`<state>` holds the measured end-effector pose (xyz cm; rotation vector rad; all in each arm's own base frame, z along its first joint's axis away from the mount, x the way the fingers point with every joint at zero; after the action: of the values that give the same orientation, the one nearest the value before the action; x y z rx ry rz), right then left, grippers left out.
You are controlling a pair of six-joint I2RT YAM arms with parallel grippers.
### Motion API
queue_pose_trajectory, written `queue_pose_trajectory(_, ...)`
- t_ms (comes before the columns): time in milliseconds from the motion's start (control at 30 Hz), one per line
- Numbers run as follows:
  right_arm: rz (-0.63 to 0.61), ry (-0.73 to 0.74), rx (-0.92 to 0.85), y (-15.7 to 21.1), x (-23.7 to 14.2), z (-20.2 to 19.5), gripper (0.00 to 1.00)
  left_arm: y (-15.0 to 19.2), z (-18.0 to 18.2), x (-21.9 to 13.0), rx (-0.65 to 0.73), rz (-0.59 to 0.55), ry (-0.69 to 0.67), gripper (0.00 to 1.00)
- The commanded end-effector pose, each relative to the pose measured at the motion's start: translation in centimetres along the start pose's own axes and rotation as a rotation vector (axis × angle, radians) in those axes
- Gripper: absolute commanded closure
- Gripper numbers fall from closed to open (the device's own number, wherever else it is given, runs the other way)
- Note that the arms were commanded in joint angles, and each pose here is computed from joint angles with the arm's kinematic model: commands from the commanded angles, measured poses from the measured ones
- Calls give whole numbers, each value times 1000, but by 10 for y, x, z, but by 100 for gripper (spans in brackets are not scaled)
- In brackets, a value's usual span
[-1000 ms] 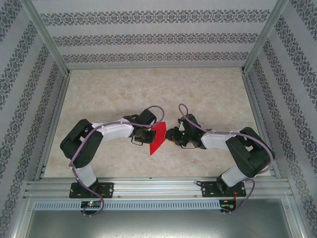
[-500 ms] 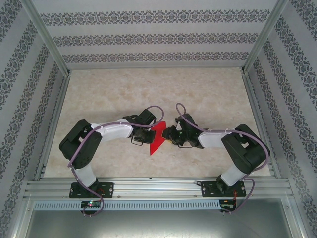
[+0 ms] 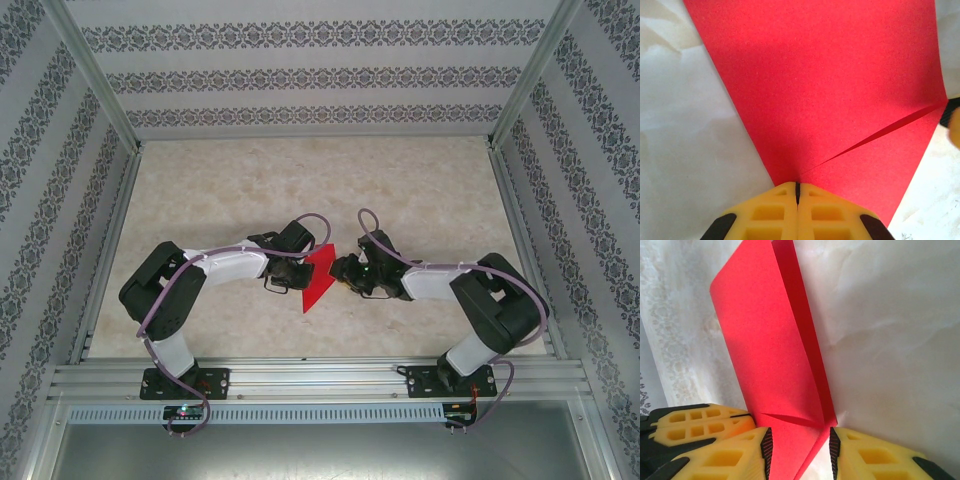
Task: Fold a paper plane with a square sheet of paper (pick it up from the middle)
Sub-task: Fourth fold the wing at the center of the table.
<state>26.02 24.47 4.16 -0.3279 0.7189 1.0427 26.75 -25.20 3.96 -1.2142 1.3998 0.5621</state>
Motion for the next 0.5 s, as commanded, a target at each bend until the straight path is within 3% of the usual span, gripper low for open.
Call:
queue_pose_trajectory(0, 33, -45, -13, 4, 9, 15, 62, -2, -1, -7, 9, -29, -6, 93)
queue_pose_trajectory(233, 49, -107, -57, 7, 9, 30, 65, -2, 1, -11, 9, -38, -18, 93)
queue_pose_trajectory(467, 97, -100, -143, 9, 14, 34, 71, -9, -1, -33, 13, -123, -15, 90)
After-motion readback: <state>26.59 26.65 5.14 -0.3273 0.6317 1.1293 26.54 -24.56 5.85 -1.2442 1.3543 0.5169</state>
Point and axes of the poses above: each hand's point on the last joint's axis, 136 mm out from that joint toward the fingers, its own x axis out along the fingers, its own z axis along the line the jaws close on, y = z × x, the point moved 2 cm from there along -x, back along the fingers, and after that the axes turned 11 degrees about x, right-handed, at the moved point
